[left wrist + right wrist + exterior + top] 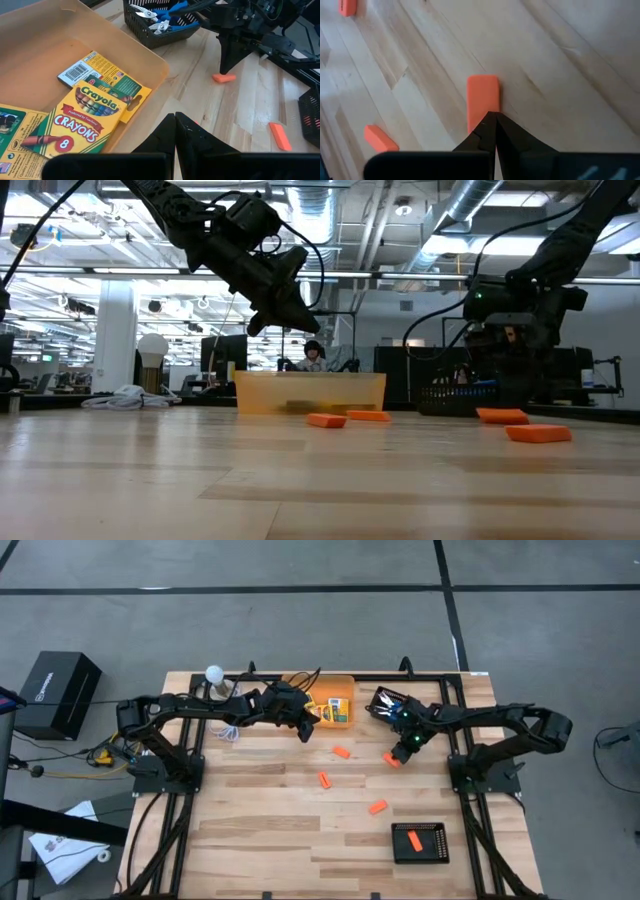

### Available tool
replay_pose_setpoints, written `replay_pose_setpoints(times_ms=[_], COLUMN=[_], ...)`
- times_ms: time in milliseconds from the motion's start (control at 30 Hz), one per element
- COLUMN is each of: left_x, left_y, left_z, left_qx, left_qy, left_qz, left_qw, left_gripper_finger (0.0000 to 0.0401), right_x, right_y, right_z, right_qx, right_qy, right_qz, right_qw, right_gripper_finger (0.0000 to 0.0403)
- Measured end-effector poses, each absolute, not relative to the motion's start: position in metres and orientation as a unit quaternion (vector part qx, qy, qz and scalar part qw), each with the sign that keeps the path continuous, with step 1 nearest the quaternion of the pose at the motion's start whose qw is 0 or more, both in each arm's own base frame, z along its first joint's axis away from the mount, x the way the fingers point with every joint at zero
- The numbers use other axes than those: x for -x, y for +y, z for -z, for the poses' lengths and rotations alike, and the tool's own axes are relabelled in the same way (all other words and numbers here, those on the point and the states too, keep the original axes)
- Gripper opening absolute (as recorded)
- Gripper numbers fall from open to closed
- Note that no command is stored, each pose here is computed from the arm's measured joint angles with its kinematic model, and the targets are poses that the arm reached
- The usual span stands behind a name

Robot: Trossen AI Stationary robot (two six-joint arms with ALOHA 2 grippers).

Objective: Pick & Place School Supplies
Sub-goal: Put the orange eraser into the bottom black bin

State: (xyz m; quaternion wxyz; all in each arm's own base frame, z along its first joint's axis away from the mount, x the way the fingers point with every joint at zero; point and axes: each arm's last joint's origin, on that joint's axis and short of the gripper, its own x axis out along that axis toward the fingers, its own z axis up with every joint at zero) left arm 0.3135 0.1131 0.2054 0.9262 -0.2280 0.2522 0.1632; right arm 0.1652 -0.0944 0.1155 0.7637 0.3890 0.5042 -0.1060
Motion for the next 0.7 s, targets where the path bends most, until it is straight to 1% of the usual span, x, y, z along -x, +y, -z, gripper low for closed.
replay_pose_setpoints(times_ms=[100, 200, 567, 700], left_x=[-0.313, -0.314, -0.314, -0.314], left_y=[0.113, 0.113, 0.113, 0.113], left_z=[-0.205, -0.205, -0.205, -0.206], left_qx=[0.228, 0.23, 0.232, 0.232], left_qy=[0.252, 0.253, 0.253, 0.253], left_qz=[-0.162, -0.157, -0.154, -0.154], left_qw=[0.926, 0.926, 0.926, 0.926], left_gripper_finger=[0.0, 0.0, 0.0, 0.0], right_x=[-0.163, -0.16, -0.157, -0.164], right_y=[-0.098, -0.101, -0.104, -0.108], right_z=[-0.114, -0.114, -0.115, -0.132], right_qx=[-0.381, -0.386, -0.408, -0.398], right_qy=[0.507, 0.504, 0.499, 0.469], right_qz=[0.127, 0.129, 0.111, 0.097], right_qw=[0.763, 0.762, 0.756, 0.782], right_gripper_finger=[0.0, 0.0, 0.0, 0.0])
